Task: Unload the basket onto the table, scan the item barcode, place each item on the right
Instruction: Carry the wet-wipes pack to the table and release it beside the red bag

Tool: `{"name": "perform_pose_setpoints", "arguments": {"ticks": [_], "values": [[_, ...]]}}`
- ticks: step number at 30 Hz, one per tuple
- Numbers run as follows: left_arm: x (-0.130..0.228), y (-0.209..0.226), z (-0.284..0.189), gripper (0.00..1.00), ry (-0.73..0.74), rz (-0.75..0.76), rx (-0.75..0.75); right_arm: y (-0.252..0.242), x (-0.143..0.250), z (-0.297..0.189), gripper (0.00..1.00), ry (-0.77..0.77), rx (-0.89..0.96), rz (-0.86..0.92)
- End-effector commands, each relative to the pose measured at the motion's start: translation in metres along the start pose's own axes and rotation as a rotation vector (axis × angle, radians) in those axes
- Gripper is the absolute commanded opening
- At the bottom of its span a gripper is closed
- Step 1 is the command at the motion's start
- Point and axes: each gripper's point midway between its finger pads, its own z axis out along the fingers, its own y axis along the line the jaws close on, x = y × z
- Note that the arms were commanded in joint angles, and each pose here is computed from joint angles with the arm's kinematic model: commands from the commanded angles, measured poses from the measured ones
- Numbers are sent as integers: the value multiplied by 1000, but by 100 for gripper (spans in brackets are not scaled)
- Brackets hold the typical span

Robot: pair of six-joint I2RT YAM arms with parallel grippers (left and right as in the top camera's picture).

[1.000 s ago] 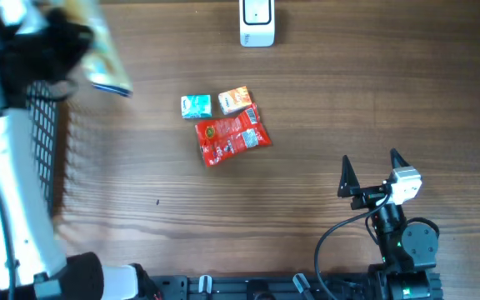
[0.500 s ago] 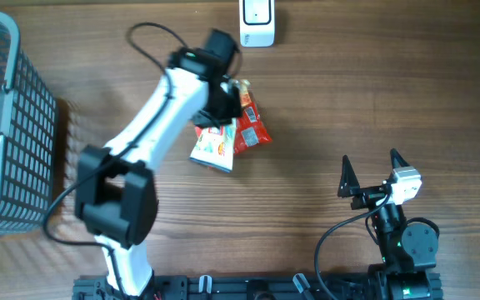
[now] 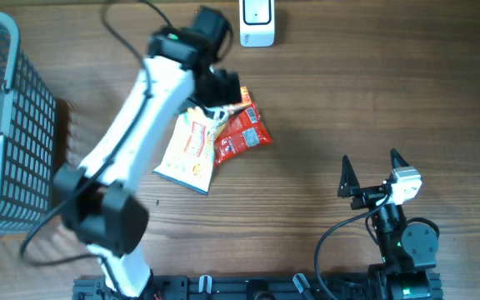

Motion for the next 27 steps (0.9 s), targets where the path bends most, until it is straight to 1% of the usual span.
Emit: {"name": "perform_pose_setpoints", "arguments": {"ticks": [1, 3, 5, 8, 10, 13, 17, 20, 23, 25, 27], "values": [[-27, 32, -103, 100, -275, -87, 65, 0, -1, 0, 100, -5, 2, -14], [-27, 81, -147, 100, -392, -185, 18, 0, -1, 0, 100, -5, 2, -14], [-16, 113, -171, 100, -430, -259, -4, 0, -1, 0, 100, -5, 2, -14], [2, 149, -193, 100, -456, -354, -40, 0, -1, 0, 100, -5, 2, -14], [15, 162, -199, 100, -449, -387, -59, 0, -1, 0, 100, -5, 2, -14], [31, 169, -199, 100, -407, -404, -84, 0, -1, 0, 100, -5, 2, -14], [31, 182, -199, 100, -413, -417, -147, 0, -1, 0, 100, -5, 2, -14], [33, 199, -201, 100, -418, -482, -174, 0, -1, 0, 100, -5, 2, -14], [41, 212, -200, 100, -382, -540, -175, 0, -1, 0, 100, -5, 2, -14], [55, 217, -197, 100, -329, -552, -200, 0, -1, 0, 100, -5, 2, -14], [56, 217, -196, 100, -324, -553, -197, 0, -1, 0, 100, -5, 2, -14]]}}
